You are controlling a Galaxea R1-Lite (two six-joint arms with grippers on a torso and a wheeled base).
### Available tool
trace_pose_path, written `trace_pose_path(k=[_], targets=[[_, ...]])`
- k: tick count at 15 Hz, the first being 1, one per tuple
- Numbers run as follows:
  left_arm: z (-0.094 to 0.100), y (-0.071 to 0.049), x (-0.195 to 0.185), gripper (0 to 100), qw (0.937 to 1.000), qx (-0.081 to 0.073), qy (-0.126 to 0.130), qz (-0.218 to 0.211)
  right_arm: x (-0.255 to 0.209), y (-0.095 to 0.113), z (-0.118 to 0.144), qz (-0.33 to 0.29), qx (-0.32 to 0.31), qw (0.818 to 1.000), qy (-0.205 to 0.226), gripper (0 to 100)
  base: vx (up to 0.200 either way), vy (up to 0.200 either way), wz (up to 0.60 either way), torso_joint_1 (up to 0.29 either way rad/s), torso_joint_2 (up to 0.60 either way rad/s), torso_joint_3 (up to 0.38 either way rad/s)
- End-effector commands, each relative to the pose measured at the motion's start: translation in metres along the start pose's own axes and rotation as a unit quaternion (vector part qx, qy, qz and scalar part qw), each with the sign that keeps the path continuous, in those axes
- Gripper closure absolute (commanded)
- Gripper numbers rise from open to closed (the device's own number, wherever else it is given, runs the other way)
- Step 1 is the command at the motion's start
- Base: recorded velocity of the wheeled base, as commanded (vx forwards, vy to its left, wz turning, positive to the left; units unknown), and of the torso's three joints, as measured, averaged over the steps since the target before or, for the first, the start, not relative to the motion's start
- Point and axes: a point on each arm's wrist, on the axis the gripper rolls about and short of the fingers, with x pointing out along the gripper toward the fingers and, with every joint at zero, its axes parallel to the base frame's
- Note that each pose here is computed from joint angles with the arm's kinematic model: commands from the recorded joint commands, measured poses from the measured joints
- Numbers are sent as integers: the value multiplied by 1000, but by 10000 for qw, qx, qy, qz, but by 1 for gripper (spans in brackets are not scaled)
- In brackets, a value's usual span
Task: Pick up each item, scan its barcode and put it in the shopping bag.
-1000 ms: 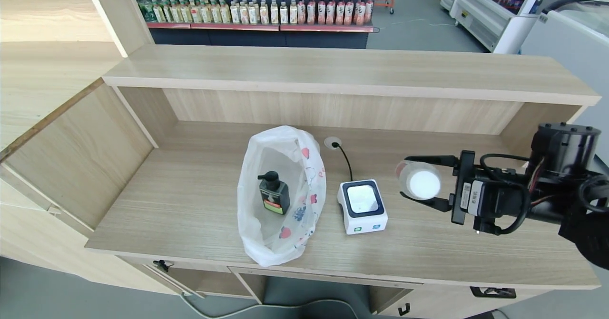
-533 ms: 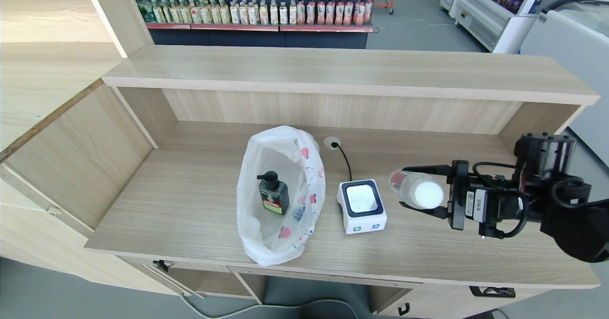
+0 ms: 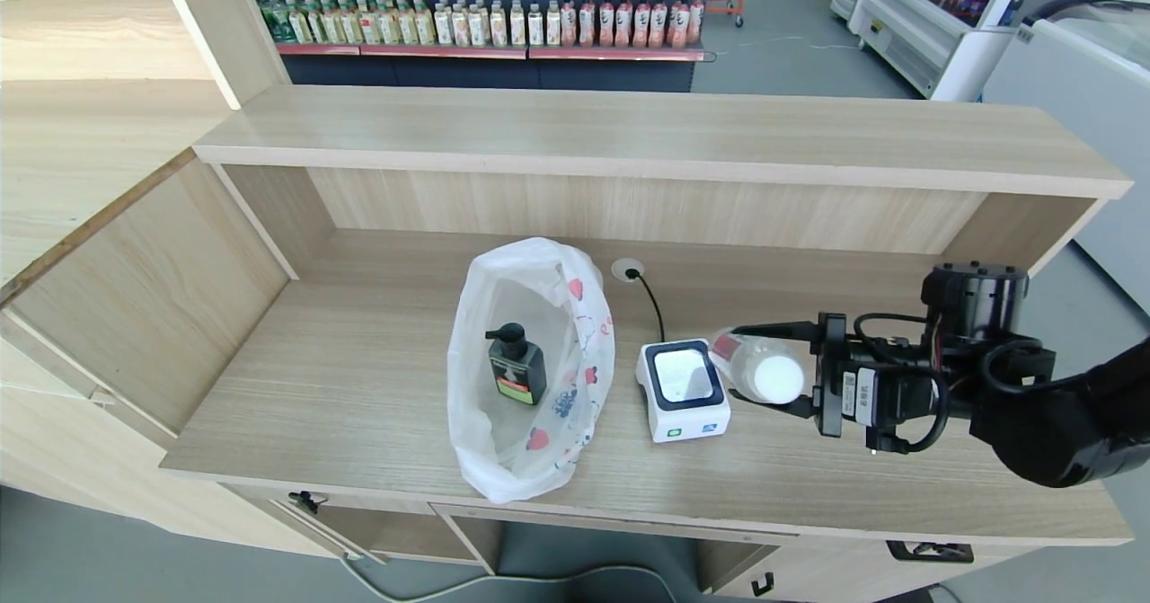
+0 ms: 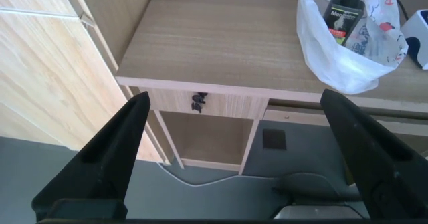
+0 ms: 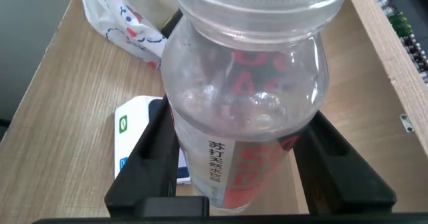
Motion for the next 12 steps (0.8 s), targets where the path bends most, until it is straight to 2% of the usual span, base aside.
trace_pose_path(k=[1, 6, 9, 12], targets=[[0, 0, 0, 0, 10000, 0, 6, 3, 11, 5, 0, 81, 8, 9999, -135, 100, 0, 0, 0, 0, 0, 0], [0, 0, 0, 0, 10000, 0, -2, 4, 17, 8, -3, 121, 22, 9997, -234, 100, 0, 0, 0, 0, 0, 0], [0, 0, 0, 0, 10000, 0, -2, 4, 21, 14, -11, 171, 159, 9996, -184, 100, 0, 0, 0, 0, 0, 0], [0, 0, 0, 0, 10000, 0, -2, 4, 28, 11, -20, 148, 112, 9996, -196, 100, 0, 0, 0, 0, 0, 0]])
